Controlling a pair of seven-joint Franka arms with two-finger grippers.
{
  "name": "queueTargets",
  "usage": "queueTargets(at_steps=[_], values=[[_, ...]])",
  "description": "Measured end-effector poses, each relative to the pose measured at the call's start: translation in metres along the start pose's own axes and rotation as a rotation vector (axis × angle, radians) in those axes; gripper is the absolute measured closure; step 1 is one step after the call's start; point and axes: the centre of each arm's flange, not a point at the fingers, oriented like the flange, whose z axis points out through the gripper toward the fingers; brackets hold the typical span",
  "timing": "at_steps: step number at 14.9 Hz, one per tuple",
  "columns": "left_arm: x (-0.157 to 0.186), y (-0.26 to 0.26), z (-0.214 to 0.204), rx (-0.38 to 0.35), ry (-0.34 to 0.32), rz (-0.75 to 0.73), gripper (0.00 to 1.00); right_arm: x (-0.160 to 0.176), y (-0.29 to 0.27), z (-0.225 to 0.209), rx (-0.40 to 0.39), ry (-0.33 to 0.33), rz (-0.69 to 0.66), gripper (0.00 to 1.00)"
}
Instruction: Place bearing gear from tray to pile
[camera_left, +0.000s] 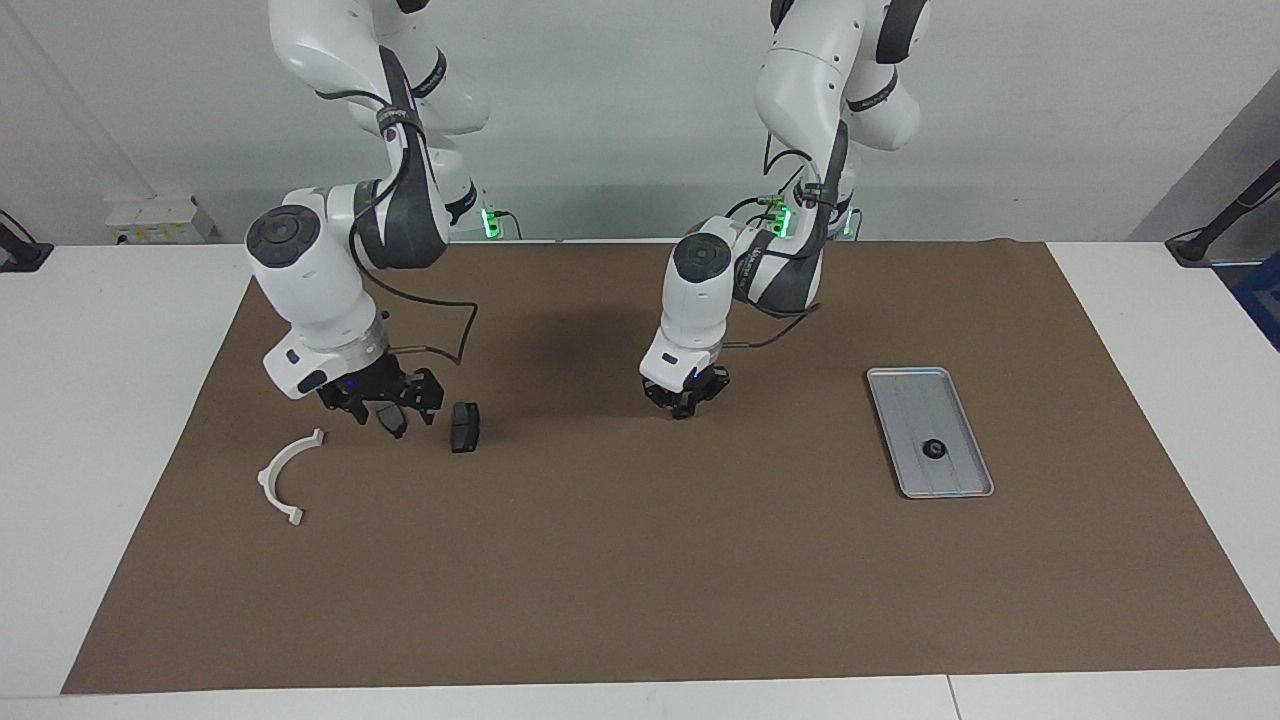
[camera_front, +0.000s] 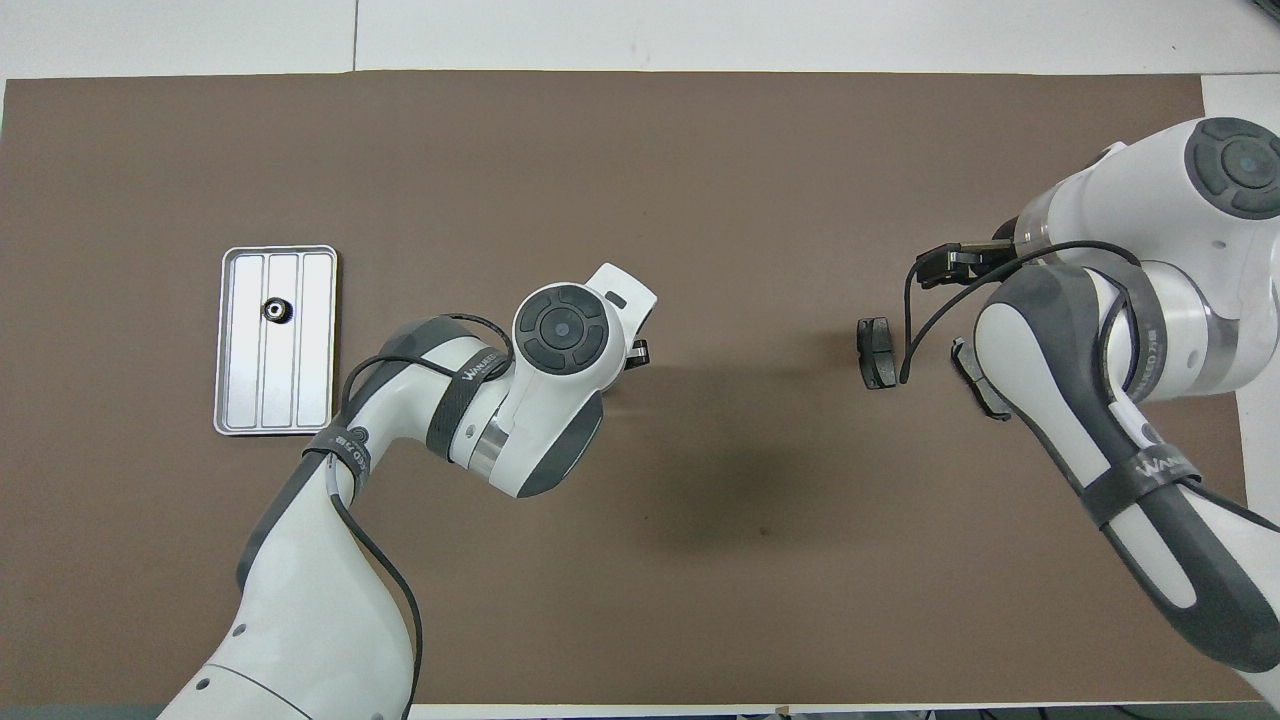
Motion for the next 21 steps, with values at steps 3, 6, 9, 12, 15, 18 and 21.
queueTargets(at_steps=[3,6,9,12,15,18,21], values=[[-0.001,-0.001,0.004,-0.001,0.002,0.0,0.75,0.0,-0.004,0.0,0.0,0.0,-0.006,0.0],[-0.001,-0.001,0.004,-0.002,0.004,0.001,0.75,-0.001,-0.006,0.0,0.0,0.0,-0.009,0.0],[-0.001,-0.002,0.004,0.003,0.005,0.002,0.59,-0.001,-0.007,0.0,0.001,0.0,-0.012,0.0],[0.003,-0.008,0.002,0.016,-0.006,-0.007,0.26,-0.004,-0.027,0.0,0.002,-0.001,-0.008,0.0],[0.027,-0.042,-0.043,0.024,-0.014,-0.002,0.0,-0.013,-0.072,0.001,0.005,-0.002,0.053,0.0],[0.071,-0.144,-0.117,0.021,-0.035,0.048,0.0,-0.03,-0.137,0.003,0.015,0.007,0.148,0.0],[0.107,-0.258,-0.148,0.014,-0.029,0.097,0.0,-0.055,-0.213,0.015,0.035,0.016,0.238,0.0]])
